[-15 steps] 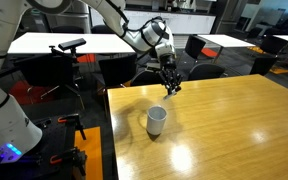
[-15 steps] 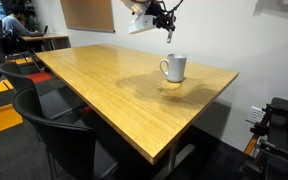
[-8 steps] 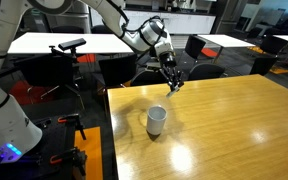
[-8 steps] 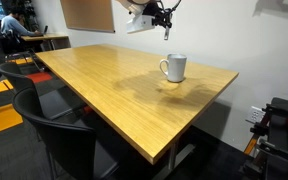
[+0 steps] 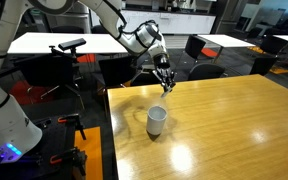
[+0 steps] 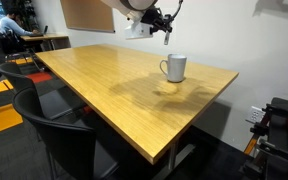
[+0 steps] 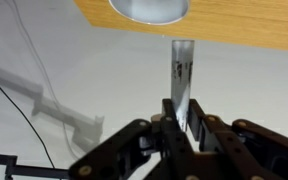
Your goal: Put the marker inside the mug
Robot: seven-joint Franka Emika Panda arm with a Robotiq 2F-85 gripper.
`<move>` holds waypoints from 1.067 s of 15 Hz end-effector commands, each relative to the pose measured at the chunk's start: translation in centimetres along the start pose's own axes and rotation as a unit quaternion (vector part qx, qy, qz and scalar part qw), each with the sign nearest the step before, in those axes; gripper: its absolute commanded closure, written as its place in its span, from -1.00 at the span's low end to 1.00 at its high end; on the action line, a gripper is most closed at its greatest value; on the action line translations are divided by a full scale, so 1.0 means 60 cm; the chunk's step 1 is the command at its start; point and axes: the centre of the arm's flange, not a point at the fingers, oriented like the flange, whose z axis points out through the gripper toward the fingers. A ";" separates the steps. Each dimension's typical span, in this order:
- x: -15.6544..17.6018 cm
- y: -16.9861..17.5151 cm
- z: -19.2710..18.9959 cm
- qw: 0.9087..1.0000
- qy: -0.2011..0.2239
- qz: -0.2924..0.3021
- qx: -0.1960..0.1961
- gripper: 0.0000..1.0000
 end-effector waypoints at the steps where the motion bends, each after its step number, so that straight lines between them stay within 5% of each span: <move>1: -0.002 0.043 0.000 1.000 0.012 0.025 -0.012 0.90; 16: -0.016 0.056 0.057 0.999 0.035 0.030 -0.017 0.90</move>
